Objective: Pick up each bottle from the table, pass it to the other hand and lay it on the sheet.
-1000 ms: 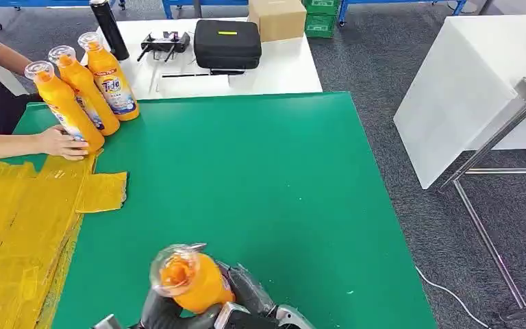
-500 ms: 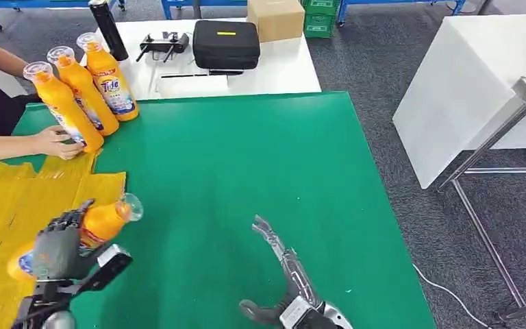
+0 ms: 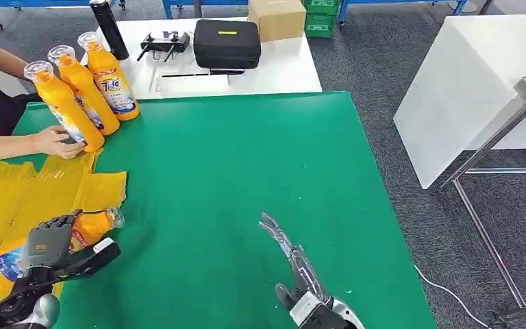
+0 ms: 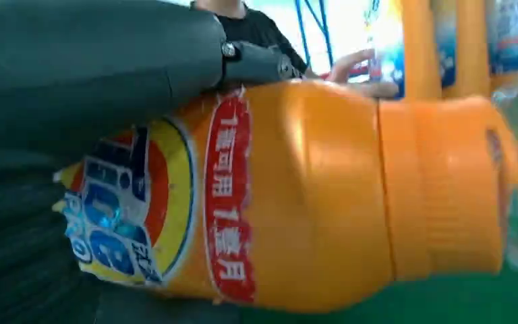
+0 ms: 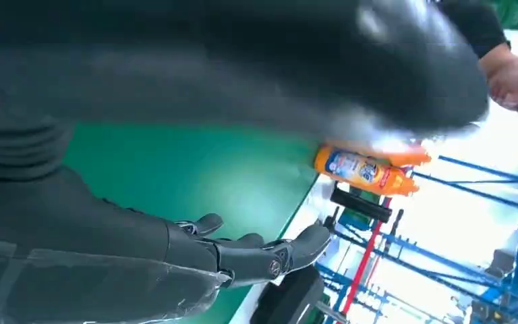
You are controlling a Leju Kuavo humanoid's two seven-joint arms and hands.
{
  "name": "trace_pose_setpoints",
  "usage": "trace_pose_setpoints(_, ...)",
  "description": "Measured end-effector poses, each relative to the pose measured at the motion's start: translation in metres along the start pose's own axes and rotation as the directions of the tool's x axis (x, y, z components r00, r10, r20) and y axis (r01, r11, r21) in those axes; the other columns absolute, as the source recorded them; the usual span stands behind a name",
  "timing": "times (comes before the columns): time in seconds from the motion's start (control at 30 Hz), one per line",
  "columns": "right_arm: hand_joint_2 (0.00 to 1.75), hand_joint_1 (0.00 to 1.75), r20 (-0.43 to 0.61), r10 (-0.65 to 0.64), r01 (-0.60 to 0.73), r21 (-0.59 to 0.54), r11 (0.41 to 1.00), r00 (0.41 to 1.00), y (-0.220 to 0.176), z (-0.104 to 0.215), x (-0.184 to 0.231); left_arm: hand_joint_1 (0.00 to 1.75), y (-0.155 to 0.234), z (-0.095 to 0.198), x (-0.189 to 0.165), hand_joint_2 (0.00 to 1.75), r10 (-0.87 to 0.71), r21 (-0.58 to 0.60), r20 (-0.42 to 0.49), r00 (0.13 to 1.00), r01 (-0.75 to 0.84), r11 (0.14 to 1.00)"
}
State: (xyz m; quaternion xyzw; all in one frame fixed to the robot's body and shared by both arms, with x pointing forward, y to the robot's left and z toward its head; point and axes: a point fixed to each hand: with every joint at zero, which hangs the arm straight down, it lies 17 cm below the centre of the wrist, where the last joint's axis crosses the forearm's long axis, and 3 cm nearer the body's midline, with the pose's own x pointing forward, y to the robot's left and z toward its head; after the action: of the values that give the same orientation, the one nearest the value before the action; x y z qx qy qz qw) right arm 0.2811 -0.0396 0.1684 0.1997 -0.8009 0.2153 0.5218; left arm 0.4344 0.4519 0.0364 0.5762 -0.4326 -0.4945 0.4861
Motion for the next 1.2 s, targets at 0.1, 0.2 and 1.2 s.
trace_pose_setpoints(0.1, 0.0, 0.0, 0.0, 0.0, 0.0, 0.004, 1.0, 1.0, -0.001, -0.001, 0.0, 0.0, -0.01, -0.009, -0.004, 1.75, -0.006, -0.038, 0.023, 1.0, 0.007, 0.999)
trace_pose_setpoints(0.2, 0.0, 0.0, -0.005, 0.001, -0.001, 0.001, 1.0, 1.0, -0.002, -0.001, -0.002, 0.0, -0.015, -0.012, -0.003, 1.75, 0.014, -0.048, 0.048, 0.999, -0.012, 0.999)
trace_pose_setpoints(1.2, 0.0, 0.0, 0.057, 0.267, -0.232, -0.343, 0.91, 0.962, -0.04, 0.008, 0.024, 0.0, 0.164, 0.132, 0.183, 0.0, 0.882, -0.133, 0.467, -0.064, -0.991, -0.002)
